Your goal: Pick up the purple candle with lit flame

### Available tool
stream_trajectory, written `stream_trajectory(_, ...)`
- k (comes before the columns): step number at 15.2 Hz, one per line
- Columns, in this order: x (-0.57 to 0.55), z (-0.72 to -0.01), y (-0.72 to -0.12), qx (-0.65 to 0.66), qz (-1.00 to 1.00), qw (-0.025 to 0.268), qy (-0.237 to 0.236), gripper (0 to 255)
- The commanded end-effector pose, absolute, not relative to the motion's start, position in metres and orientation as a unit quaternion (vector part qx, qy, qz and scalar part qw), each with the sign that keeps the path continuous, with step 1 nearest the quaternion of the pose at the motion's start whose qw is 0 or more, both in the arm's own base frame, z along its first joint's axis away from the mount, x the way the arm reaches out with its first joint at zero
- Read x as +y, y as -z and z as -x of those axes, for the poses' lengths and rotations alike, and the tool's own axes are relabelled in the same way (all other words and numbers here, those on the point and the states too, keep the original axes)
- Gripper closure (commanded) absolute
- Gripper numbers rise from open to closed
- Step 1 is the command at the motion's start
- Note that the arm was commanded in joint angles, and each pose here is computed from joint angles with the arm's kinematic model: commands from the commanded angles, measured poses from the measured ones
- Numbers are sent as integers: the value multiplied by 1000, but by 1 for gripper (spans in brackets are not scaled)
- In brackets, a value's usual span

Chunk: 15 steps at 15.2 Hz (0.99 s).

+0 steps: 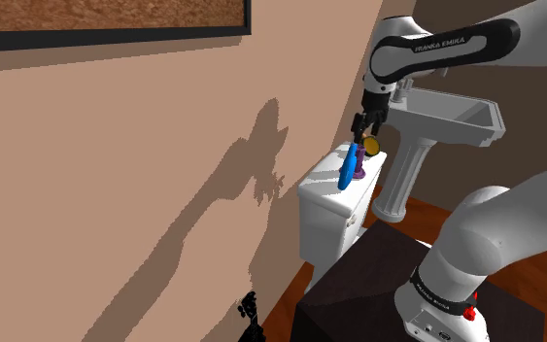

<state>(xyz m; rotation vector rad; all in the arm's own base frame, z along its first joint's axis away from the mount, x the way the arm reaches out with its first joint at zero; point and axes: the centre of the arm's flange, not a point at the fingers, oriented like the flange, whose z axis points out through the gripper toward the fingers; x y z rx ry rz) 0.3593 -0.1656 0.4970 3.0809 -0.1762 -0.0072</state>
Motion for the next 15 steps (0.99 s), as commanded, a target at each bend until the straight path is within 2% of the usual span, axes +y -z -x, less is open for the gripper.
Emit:
stream_trajectory(1, -187, -370, -483, -60, -998, 29, 1, 0)
stream_trajectory(15, -307, -421, -395, -76, -997, 33, -2, 0)
